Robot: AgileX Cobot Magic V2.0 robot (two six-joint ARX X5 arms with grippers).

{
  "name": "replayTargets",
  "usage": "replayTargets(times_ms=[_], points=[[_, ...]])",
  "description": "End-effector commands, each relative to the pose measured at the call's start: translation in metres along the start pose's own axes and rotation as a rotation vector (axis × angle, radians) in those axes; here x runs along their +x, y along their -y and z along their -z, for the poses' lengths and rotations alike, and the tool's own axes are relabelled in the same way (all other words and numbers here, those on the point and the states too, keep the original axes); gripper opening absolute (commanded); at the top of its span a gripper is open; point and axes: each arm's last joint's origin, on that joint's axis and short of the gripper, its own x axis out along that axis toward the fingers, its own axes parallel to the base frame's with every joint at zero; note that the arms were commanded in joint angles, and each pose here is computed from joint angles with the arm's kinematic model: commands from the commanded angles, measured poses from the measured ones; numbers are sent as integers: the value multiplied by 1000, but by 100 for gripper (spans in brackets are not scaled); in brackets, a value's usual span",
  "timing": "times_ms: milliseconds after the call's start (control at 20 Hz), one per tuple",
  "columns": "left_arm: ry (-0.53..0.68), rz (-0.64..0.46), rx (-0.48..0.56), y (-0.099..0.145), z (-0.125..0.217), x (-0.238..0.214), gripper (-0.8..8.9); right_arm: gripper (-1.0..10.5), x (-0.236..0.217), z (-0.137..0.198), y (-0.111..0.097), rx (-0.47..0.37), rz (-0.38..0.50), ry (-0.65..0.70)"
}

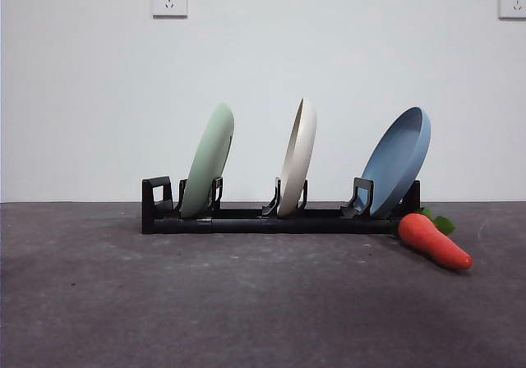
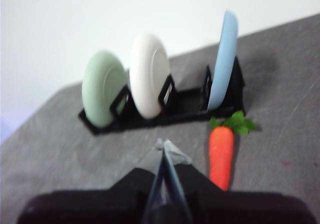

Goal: Take the green plate from the plate rack,put the plate on the table,take the carrot from the table,put the carrot in the plate

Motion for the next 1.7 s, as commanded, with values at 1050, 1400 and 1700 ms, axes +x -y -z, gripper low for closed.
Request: replayTargets(times_ms=[1050, 1400, 1700], points=[[-467, 192, 81, 30, -74, 2, 376, 311, 9, -79, -28, -169, -147, -630], [-419, 229, 115, 32, -81, 11, 598, 716, 9, -79, -28, -152, -140, -631], [-412, 294, 139, 37, -111, 52, 598, 716, 9, -79, -28, -147, -138, -632]])
